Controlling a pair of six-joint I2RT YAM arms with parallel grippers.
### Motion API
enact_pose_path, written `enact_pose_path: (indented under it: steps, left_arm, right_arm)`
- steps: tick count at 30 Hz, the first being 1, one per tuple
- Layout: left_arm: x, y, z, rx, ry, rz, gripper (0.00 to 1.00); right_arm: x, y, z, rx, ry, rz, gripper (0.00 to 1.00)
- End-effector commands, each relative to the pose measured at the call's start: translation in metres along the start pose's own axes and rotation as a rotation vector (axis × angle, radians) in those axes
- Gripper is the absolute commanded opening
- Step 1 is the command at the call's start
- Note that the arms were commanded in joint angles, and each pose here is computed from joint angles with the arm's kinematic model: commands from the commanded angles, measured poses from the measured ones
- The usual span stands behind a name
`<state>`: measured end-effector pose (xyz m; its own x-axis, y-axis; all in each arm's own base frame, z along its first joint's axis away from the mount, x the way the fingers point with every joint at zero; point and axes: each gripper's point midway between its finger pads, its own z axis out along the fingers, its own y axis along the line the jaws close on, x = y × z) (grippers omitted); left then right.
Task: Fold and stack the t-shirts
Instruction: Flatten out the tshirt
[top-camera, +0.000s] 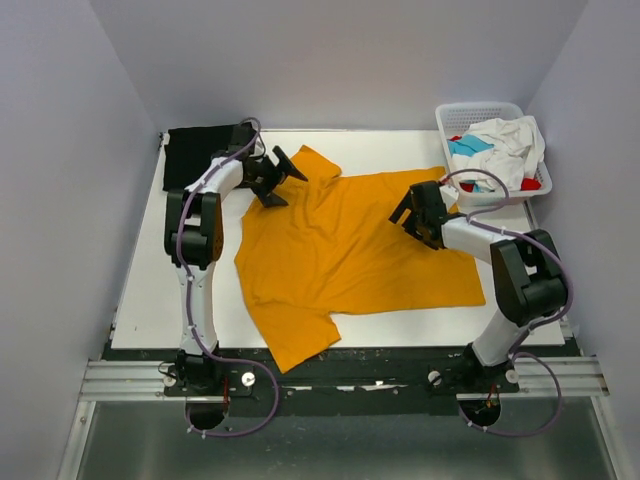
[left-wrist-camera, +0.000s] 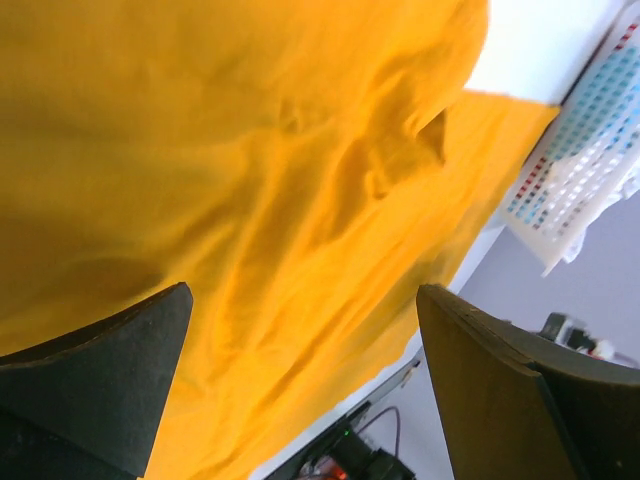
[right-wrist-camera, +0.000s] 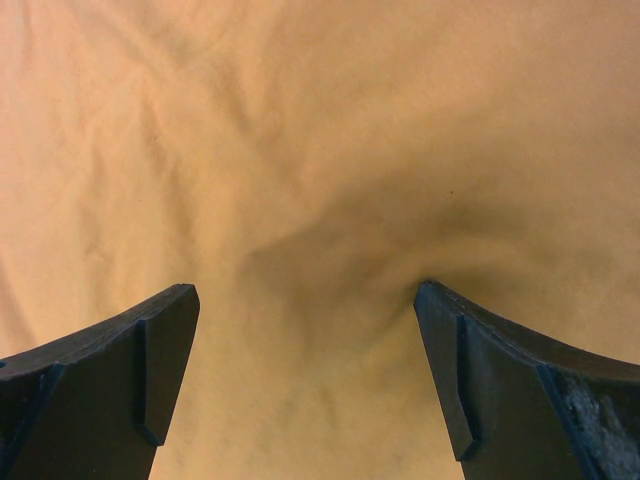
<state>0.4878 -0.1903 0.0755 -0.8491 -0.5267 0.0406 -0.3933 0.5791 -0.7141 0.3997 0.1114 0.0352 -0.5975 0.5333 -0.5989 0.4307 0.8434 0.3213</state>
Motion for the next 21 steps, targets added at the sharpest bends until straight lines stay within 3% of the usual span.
enact_pose_path:
  steps: [1,7,11,15,21]
  left_arm:
    - [-0.032,0.002,0.008,-0.027,-0.049,-0.067,0.99]
    - [-0.059,-0.017,0.002,-0.04,-0.119,0.006,0.99]
    - [-0.052,-0.056,-0.037,-0.026,-0.171,0.165,0.98]
    - [-0.005,-0.088,-0.106,-0.077,-0.33,0.377,0.99]
    - [0.113,-0.017,-0.144,-0.222,-0.385,0.445,0.99]
  right_arm:
    - [0.034,-0.031,-0.005,0.064,0.104,0.014,1.0]
    - [0.018,-0.007,-0.011,-0.048,0.106,-0.097,1.0]
    - [-0.025,0.018,-0.036,-0.112,-0.013,-0.082,1.0]
    - [-0.046,0.012,-0.072,-0.13,-0.114,-0.042,1.0]
    - [-0.042,-0.03,-0.102,-0.065,-0.191,0.019,1.0]
